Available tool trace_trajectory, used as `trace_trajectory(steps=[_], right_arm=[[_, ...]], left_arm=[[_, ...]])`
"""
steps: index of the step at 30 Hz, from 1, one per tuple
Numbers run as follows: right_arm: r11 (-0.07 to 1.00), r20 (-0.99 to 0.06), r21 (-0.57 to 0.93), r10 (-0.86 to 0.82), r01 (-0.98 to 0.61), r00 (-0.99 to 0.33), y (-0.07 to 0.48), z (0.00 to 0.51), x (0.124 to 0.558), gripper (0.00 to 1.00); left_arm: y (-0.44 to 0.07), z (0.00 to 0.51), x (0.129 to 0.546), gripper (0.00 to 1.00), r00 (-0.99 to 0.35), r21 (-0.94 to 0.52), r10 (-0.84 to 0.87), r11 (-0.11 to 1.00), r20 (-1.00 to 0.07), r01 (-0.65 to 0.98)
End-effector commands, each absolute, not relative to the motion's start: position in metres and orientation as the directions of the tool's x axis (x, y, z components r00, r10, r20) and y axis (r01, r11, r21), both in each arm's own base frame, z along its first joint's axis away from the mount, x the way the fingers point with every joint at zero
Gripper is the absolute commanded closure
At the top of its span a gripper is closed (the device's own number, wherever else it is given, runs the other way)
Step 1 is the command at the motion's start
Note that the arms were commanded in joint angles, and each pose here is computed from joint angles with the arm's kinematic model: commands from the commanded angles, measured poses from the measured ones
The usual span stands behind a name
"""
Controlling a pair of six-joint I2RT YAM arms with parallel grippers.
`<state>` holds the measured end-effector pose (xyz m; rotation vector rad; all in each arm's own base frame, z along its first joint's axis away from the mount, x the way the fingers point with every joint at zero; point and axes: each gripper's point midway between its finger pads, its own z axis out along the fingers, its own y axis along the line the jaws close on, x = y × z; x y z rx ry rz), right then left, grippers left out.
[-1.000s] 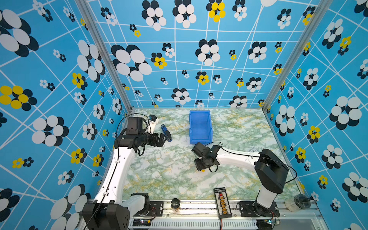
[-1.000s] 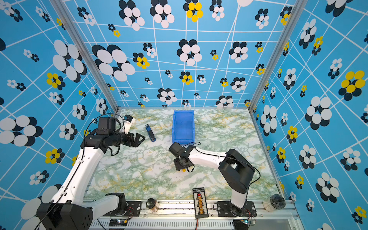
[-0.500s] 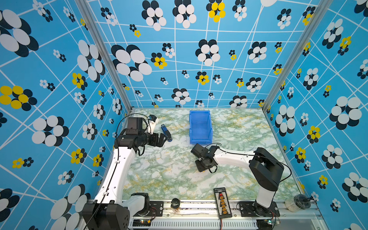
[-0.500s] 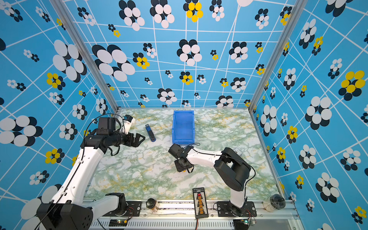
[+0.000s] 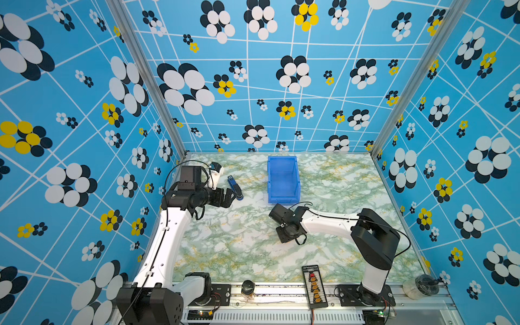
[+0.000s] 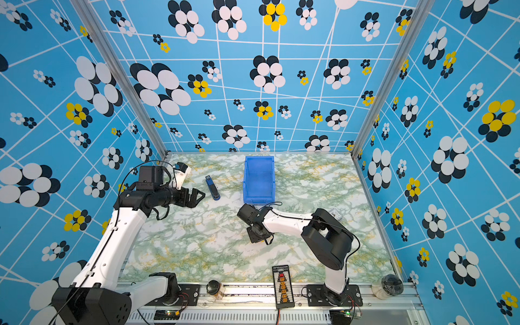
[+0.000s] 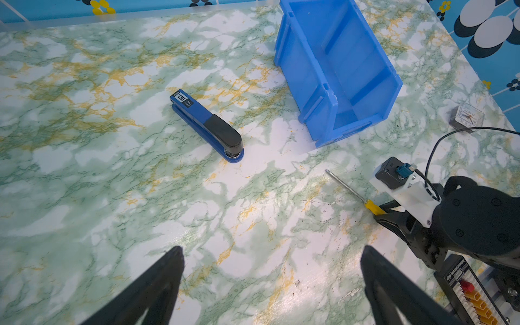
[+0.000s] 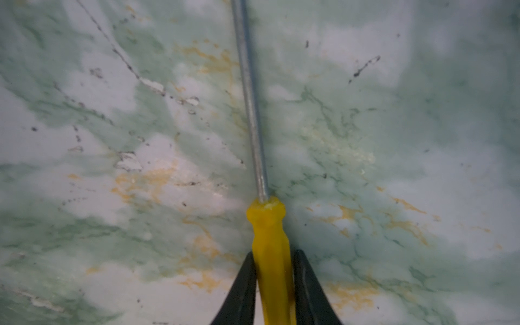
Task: Put the screwdriver in the bin
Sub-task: 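Lower the right gripper and close it on the screwdriver handle, then lift the screwdriver with the right gripper and carry it over the blue bin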
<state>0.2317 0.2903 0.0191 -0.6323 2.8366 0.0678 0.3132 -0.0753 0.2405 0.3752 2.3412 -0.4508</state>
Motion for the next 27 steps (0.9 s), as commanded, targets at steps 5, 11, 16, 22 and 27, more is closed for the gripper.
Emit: trace_trajectory(steps=[5,11,16,22,27], right_arm=[[0.893,-0.18,-0.044,-0.448,-0.448,-0.876,0.282,0.011,0.222,0.85],[0.888,-0.209,-0.036,-0.456,-0.459,-0.865,0.282,0.023,0.222,0.88],[0.876,-0.225,0.008,-0.469,-0.483,-0.854,0.284,0.038,0.216,0.89],[0.865,-0.254,0.035,-0.477,-0.501,-0.841,0.284,0.06,0.213,0.89],[0.852,-0.264,0.047,-0.493,-0.522,-0.829,0.284,0.076,0.21,0.89]], left_arm=[[-0.079,0.245,0.306,0.01,-0.705,-0.225,0.138,0.89,-0.695,0.396],[-0.077,0.249,0.306,0.01,-0.699,-0.206,0.146,0.896,-0.7,0.393],[-0.073,0.253,0.306,0.01,-0.681,-0.167,0.167,0.903,-0.713,0.396],[-0.071,0.256,0.306,0.01,-0.668,-0.144,0.177,0.907,-0.723,0.395],[-0.07,0.256,0.307,0.01,-0.67,-0.145,0.172,0.91,-0.722,0.389]])
